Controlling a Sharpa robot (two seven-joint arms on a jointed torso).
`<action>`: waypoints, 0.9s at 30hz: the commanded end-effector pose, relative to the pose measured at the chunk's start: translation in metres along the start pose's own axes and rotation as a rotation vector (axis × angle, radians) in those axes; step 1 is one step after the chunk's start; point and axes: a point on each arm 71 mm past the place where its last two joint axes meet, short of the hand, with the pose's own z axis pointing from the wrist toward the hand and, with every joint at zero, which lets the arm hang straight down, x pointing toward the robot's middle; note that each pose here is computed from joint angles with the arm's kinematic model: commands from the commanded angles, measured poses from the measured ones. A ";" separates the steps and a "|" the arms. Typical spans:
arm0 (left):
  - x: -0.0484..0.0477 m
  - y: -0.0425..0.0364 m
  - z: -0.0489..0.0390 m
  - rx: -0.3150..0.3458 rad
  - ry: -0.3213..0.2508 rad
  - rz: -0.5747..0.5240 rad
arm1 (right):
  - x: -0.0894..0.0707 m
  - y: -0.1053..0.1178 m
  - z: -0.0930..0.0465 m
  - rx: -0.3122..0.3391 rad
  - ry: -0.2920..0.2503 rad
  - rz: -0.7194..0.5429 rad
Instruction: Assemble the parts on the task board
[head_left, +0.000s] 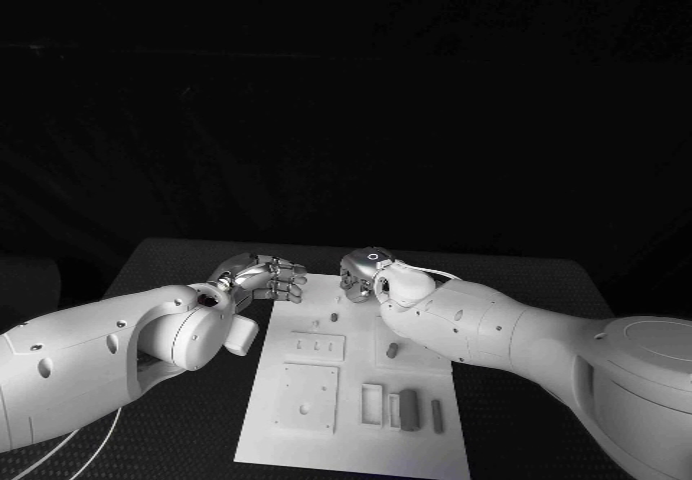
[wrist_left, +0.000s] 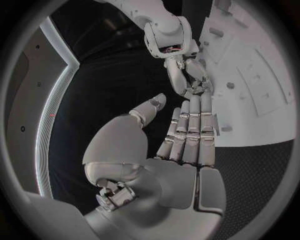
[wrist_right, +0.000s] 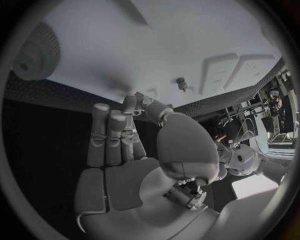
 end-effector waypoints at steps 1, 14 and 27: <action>0.0025 -0.0020 0.0005 0.010 0.018 0.002 | 0.000 0.000 0.000 0.010 0.000 0.005; 0.0024 -0.0017 0.0008 0.007 0.020 0.002 | -0.001 0.001 0.000 0.012 -0.020 0.024; 0.0017 -0.0016 0.0007 0.006 0.018 0.002 | -0.001 -0.001 0.000 0.016 -0.018 0.030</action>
